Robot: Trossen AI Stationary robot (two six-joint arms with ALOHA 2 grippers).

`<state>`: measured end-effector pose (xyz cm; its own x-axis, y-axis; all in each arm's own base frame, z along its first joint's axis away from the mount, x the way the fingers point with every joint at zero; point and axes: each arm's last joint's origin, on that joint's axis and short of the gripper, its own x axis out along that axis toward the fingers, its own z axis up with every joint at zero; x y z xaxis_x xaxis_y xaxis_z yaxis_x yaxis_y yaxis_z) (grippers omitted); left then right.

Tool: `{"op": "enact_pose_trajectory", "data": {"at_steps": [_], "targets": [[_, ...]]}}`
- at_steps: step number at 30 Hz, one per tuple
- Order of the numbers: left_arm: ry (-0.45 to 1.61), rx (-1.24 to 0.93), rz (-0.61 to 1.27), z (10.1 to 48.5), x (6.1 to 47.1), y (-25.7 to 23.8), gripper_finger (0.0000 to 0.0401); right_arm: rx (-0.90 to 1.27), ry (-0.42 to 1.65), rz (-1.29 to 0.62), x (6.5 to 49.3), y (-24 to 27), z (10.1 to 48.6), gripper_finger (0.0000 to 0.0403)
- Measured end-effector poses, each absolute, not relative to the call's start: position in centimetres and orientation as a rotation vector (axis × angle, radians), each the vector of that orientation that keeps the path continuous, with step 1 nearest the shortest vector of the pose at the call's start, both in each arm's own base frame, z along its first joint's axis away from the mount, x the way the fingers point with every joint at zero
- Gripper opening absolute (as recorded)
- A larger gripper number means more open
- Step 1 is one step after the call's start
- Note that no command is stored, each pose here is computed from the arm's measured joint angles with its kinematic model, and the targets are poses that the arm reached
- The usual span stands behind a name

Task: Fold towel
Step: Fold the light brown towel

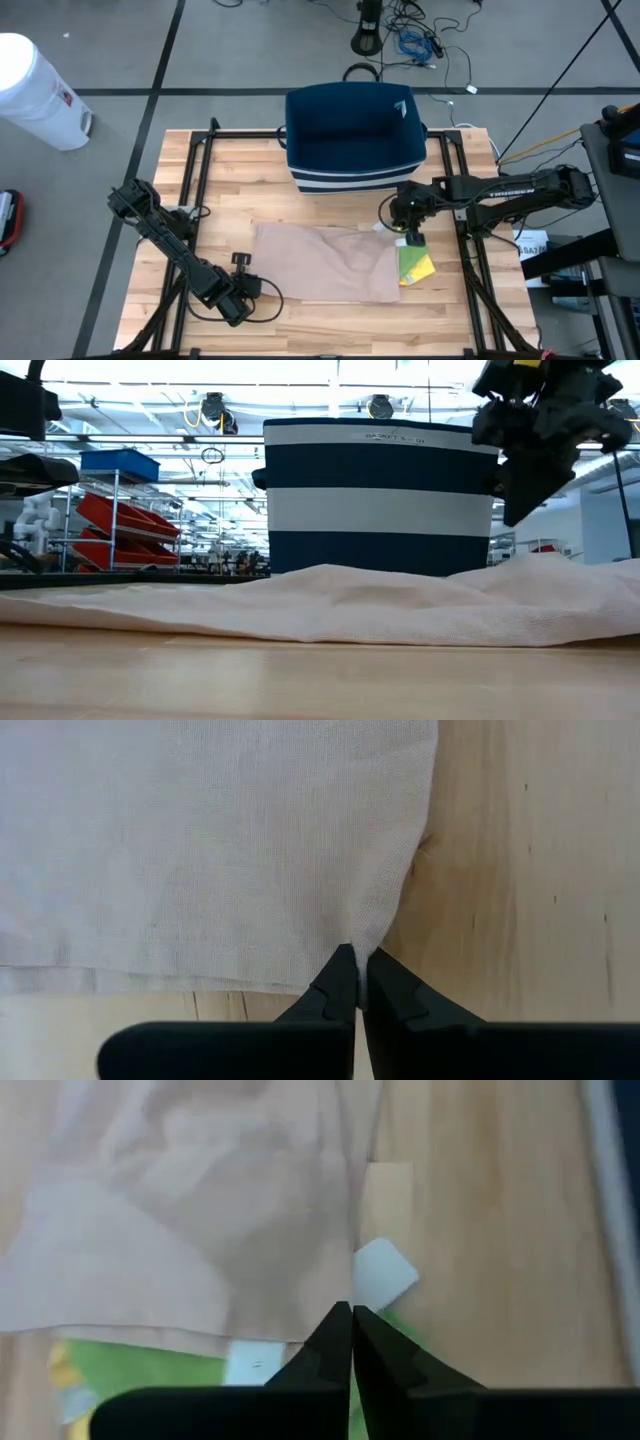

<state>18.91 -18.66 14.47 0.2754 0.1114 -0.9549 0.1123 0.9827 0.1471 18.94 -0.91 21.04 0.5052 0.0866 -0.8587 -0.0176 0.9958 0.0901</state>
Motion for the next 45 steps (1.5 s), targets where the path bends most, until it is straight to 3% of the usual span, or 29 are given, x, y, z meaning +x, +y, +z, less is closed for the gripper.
{"op": "enact_pose_trajectory", "data": {"at_steps": [5, 13, 17, 29, 37, 45], "targets": [[1.284, 0.215, 0.003, 14.5, 18.9, -18.6, 0.0006, 0.105, 1.046, 0.097, 19.2, -0.8, 20.2, 0.002], [1.282, 0.217, 0.006, 14.5, 19.0, -18.6, 0.0006, 0.122, 1.051, 0.09, 20.8, -0.9, 17.4, 0.0145], [1.282, 0.215, 0.007, 14.5, 19.0, -18.6, 0.0006, 0.123, 1.071, 0.088, 21.3, -0.9, 16.7, 0.0173], [1.276, 0.217, 0.014, 14.5, 19.1, -18.5, 0.0006, 0.137, 1.102, 0.103, 21.4, -1.3, 16.1, 0.0108], [1.274, 0.221, 0.012, 14.5, 19.1, -18.5, 0.0006, 0.142, 1.115, 0.175, 21.2, -1.1, 16.1, 0.0008], [1.274, 0.221, 0.012, 14.5, 19.1, -18.5, 0.0006, 0.123, 1.085, 0.184, 21.1, -1.1, 16.6, 0.0001]]}}
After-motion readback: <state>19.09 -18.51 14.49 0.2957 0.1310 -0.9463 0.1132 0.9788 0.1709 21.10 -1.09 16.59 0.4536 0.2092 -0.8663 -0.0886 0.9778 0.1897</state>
